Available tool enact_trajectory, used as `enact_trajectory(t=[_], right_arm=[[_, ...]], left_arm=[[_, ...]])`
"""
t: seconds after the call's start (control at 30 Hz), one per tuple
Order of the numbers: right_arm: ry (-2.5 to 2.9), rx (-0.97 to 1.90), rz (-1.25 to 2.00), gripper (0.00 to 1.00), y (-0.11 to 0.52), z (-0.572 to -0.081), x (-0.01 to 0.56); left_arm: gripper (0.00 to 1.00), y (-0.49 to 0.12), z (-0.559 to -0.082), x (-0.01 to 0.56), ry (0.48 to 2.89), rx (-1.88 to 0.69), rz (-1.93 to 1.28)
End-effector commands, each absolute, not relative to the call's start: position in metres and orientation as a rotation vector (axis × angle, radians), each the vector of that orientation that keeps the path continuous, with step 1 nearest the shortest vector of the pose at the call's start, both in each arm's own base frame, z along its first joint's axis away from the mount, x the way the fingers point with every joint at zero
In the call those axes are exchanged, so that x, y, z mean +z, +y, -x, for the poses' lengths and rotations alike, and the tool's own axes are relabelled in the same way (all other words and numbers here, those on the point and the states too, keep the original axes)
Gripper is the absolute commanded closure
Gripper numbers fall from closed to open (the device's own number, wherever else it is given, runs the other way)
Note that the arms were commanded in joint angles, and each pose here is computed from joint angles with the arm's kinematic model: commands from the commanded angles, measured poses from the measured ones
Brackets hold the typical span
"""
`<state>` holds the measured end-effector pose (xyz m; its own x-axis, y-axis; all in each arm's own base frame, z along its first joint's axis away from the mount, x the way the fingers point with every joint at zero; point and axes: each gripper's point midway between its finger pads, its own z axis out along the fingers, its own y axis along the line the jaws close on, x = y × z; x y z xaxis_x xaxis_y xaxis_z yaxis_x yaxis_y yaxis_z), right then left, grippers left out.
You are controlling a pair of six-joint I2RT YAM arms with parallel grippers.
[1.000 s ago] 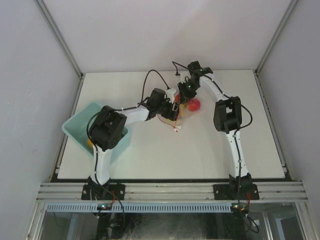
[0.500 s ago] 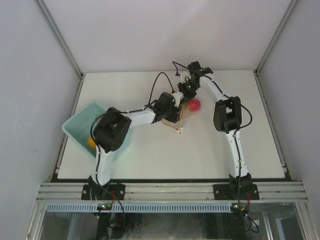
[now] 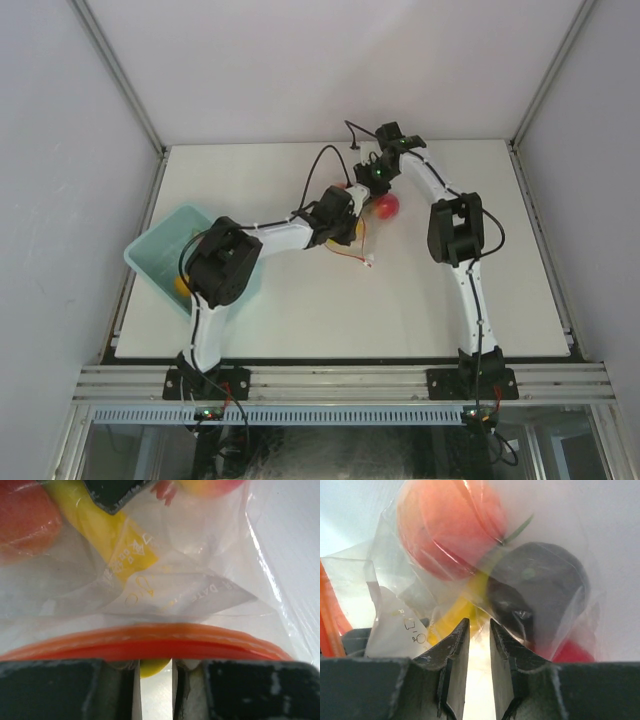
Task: Open the zip-top bag and remove the fake food
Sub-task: Pick up the fake fruit from the zipper food storage bag.
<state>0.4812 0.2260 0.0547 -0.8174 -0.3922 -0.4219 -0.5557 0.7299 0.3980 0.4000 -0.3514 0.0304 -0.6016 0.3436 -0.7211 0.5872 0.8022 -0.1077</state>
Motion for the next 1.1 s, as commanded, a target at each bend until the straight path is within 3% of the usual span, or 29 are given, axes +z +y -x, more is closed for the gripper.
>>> enact_trajectory(t=[0.0, 0.27, 0.67, 1.07], right_arm=[[2.523, 0.73, 0.675, 0.76, 0.217, -0.497, 0.089], [2.448, 0.756, 0.667, 0.71, 0.218, -0.502, 0.101], [2.256, 0.837, 0.795, 0.65, 0.234, -0.489, 0.14], [1.795, 0.913, 0.984, 0.55, 0.245, -0.451, 0.207]], left_arm=[[1.0, -0.324, -0.415, 0.079, 2.176, -0.368, -0.571], [1.0, -0.3, -0.398, 0.101, 2.197, -0.513, -0.373], [1.0, -0.307, -0.391, 0.133, 2.179, -1.068, 0.064], [1.0, -0.304, -0.393, 0.157, 2.13, -1.147, 0.187]])
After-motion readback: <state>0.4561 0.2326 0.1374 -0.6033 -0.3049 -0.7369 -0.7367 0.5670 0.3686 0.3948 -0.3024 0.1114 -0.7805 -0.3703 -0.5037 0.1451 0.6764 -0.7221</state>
